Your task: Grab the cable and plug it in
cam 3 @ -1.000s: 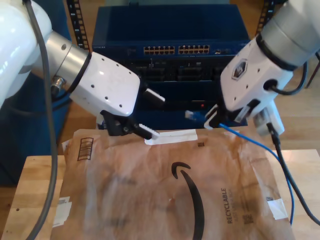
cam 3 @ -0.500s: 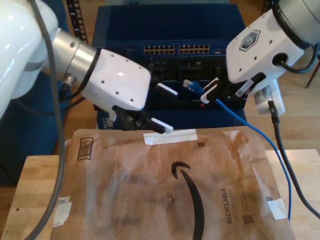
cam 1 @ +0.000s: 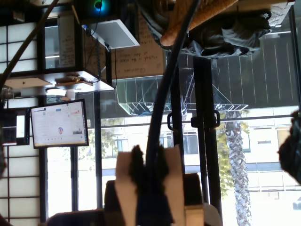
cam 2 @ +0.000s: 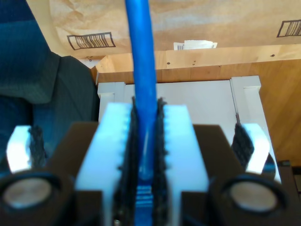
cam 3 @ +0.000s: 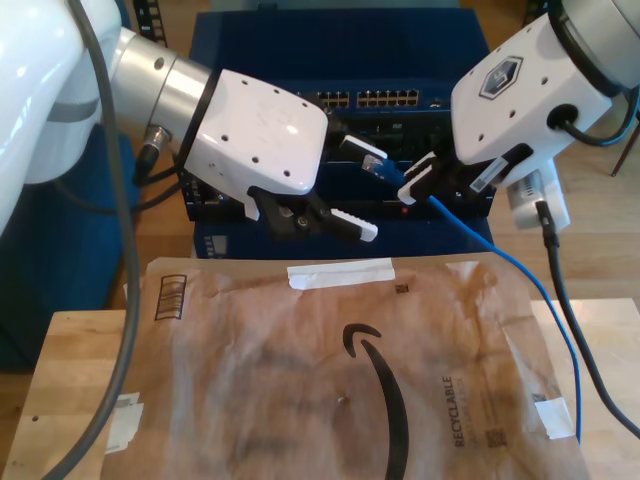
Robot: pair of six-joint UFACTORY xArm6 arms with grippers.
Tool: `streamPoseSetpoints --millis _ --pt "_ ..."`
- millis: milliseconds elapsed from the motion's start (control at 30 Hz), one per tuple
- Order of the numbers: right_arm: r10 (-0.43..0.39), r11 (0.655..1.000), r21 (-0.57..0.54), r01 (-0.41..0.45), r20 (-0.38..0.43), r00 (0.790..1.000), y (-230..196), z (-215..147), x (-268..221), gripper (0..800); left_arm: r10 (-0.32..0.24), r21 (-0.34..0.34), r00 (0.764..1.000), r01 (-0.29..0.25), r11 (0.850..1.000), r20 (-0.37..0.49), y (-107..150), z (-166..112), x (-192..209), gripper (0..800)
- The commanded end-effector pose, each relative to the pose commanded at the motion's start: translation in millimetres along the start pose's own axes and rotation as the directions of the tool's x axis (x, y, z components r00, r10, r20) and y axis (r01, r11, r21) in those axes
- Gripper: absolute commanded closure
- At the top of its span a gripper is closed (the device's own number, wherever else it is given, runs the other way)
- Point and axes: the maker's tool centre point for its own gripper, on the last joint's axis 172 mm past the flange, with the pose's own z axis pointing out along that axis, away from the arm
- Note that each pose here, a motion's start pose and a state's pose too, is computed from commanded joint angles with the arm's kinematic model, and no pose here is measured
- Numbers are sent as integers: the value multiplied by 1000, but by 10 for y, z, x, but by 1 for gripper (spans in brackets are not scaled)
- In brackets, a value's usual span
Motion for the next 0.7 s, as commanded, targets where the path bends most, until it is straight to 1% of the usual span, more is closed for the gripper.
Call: streamPoseSetpoints --millis 67,200,333,567,700 --pt "0 1000 3 0 -3 1000 -3 -8 8 799 -3 4 1000 3 1000 18 -14 -23 -40 1" --pt "8 1000 -7 -8 -3 1000 45 46 57 799 -17 -23 996 19 1000 89 40 -148 -165 0" --pt "10 1000 -8 -10 -3 1000 53 56 69 799 -14 -24 996 16 1000 94 58 -156 -188 1" --pt "10 1000 -7 -10 -1 1000 52 53 56 799 -27 13 994 26 1000 107 -10 -120 -177 14" --pt "10 1000 -6 -10 -3 1000 51 53 60 799 -30 15 994 29 999 107 -10 -115 -167 93"
